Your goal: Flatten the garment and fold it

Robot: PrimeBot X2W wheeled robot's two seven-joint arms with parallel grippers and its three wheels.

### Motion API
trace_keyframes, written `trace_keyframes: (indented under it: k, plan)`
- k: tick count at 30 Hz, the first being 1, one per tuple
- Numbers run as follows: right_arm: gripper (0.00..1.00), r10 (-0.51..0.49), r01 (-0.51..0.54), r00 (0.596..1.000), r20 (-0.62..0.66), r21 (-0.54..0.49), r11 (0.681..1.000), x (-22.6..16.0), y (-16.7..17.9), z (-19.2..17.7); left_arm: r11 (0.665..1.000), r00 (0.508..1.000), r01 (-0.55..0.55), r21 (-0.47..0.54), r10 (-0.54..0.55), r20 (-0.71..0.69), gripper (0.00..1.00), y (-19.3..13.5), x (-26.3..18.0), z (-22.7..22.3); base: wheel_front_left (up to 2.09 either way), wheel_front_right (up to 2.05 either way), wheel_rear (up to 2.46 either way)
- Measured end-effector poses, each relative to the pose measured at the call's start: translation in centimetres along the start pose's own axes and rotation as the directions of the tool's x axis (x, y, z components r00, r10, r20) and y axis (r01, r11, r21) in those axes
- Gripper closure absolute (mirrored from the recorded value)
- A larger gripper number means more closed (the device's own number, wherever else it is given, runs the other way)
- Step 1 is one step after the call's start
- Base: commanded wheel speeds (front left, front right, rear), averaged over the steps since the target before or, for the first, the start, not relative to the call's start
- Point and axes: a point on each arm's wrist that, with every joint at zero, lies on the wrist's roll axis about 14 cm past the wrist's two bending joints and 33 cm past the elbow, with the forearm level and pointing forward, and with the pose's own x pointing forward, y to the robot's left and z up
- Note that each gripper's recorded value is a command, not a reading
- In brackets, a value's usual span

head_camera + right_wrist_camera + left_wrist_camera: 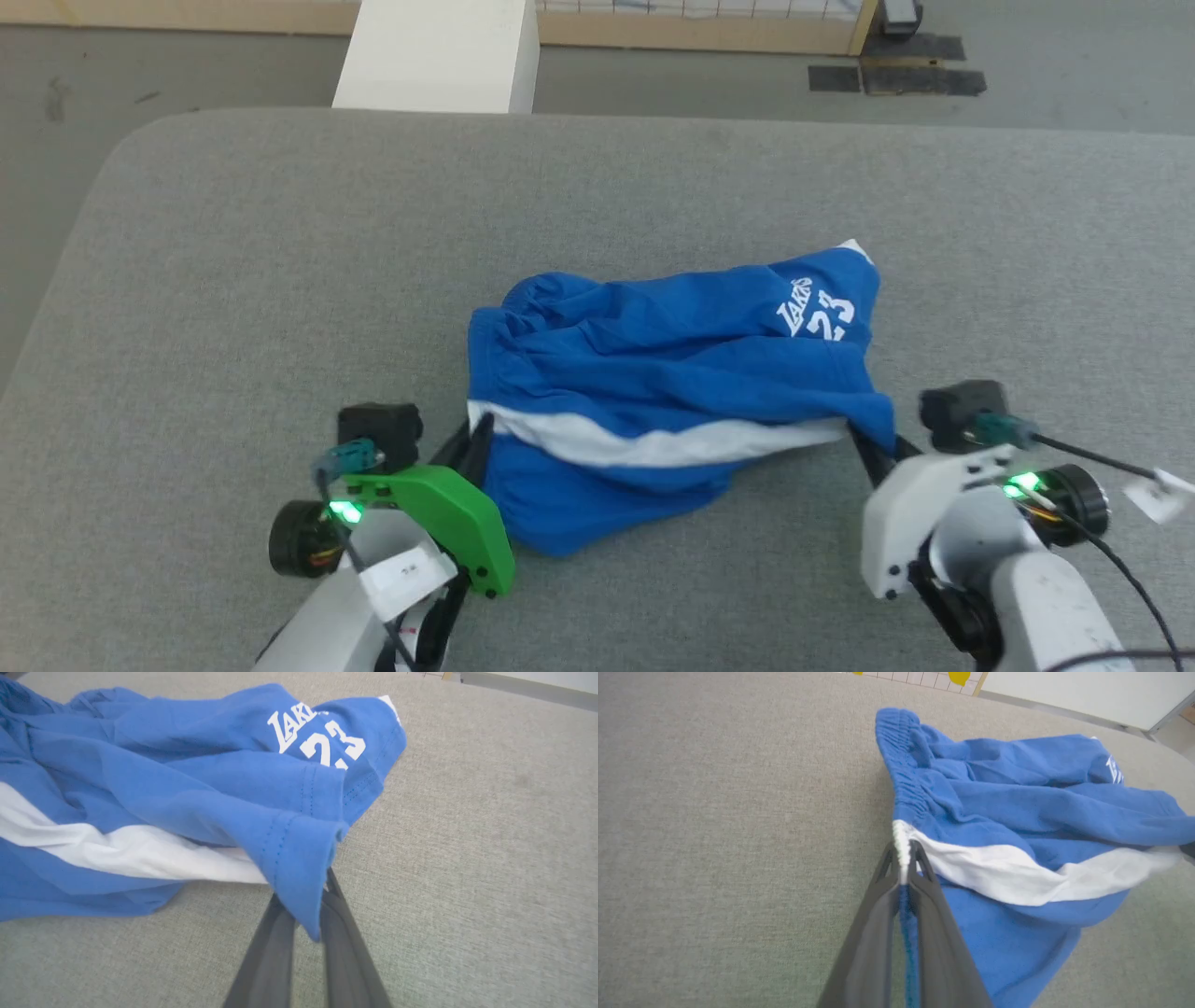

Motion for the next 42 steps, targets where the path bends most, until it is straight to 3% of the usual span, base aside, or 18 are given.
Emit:
trace_keyframes:
  k: [7,13,20,30,37,42]
  plan:
    - [1.0,-0.05,0.041,0.99,0.132,0.069,0.997,-3.4,-1.5,1.9,0.997,0.971,0.073,-0.005,-0.069,0.228,1.0,-1.9,-1.1,5.9,0.0,0.0,0.0]
    - [1.0,-0.064,0.062,0.981,0.183,0.012,0.998,-5.1,-1.5,5.0,0.979,0.927,0.204,0.014,-0.198,0.319,1.0,-4.4,-1.8,10.4,0.0,0.0,0.0]
    - [1.0,-0.025,0.067,0.967,0.255,-0.159,0.985,-3.5,-1.6,13.3,0.935,0.874,0.347,0.077,-0.352,0.335,1.0,-6.8,0.2,16.5,0.0,0.0,0.0]
    - [1.0,-0.034,0.154,0.933,0.359,-0.311,0.938,1.4,-4.3,24.8,0.954,0.859,0.282,0.102,-0.299,0.415,1.0,-4.1,7.0,24.7,0.0,0.0,0.0]
    - [1.0,-0.041,0.25,0.853,0.521,-0.338,0.907,4.2,-5.0,31.6,0.974,0.802,0.22,0.054,-0.213,0.559,1.0,-1.4,11.1,29.5,0.0,0.0,0.0]
    - [1.0,-0.034,0.324,0.744,0.668,-0.315,0.892,4.5,-5.1,35.9,0.978,0.725,0.198,0.059,-0.187,0.662,1.0,-0.8,12.7,32.3,0.0,0.0,0.0]
